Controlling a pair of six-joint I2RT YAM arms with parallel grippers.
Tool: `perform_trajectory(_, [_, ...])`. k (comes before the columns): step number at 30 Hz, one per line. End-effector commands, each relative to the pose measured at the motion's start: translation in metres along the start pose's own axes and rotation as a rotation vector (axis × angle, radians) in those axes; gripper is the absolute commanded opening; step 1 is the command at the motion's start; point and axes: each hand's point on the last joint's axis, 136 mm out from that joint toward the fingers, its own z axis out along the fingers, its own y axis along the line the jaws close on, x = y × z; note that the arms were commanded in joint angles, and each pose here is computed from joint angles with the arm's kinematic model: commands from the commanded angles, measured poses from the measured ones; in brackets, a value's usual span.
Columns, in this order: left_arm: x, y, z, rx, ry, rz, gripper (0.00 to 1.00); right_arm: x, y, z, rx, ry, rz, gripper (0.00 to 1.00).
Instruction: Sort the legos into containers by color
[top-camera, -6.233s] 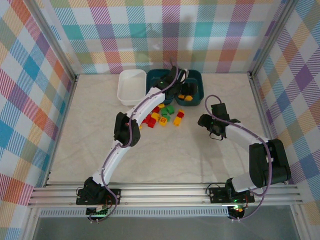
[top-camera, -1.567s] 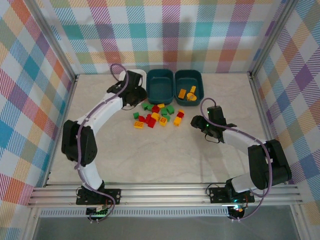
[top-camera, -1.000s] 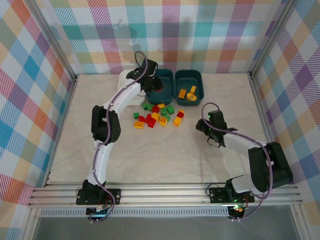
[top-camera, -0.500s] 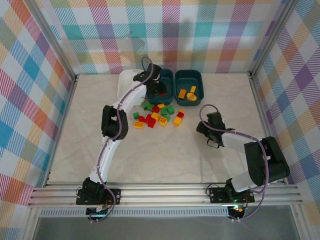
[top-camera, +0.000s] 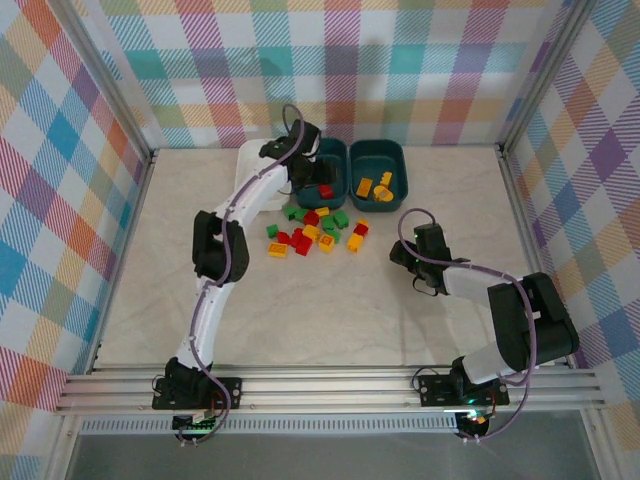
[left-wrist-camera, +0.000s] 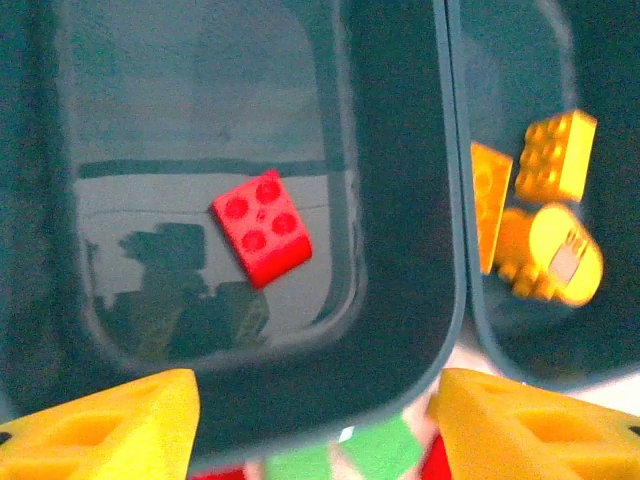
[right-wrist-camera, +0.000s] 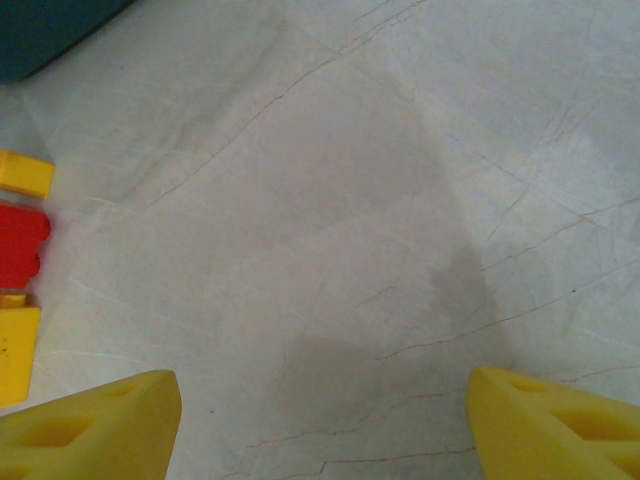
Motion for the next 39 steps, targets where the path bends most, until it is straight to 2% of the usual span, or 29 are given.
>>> perform_trajectory(1, [0.028, -0.003, -0.022, -0.07, 0.043, 0.175, 0.61, -0.004, 0.008, -0.002, -0.048, -0.01, 0.011, 0.75])
perform_trajectory(7, [0.058, 0.017, -0.007, -0.135, 0.129, 0.276, 0.6, -0.005, 0.016, -0.004, -0.076, 0.001, 0.02, 0.75])
perform_trajectory(16, [0.062, 0.042, 0.006, -0.249, 0.149, 0.376, 0.62, -0.006, 0.015, -0.008, -0.076, -0.003, 0.018, 0.75])
perform_trajectory(26, [0.08, 0.048, 0.029, -0.236, 0.2, 0.382, 0.59, -0.006, 0.013, -0.008, -0.064, -0.007, 0.013, 0.75])
perform_trajectory(39, [0.098, 0.052, 0.037, -0.224, 0.243, 0.372, 0.39, -0.006, 0.013, -0.007, -0.063, -0.004, 0.013, 0.75])
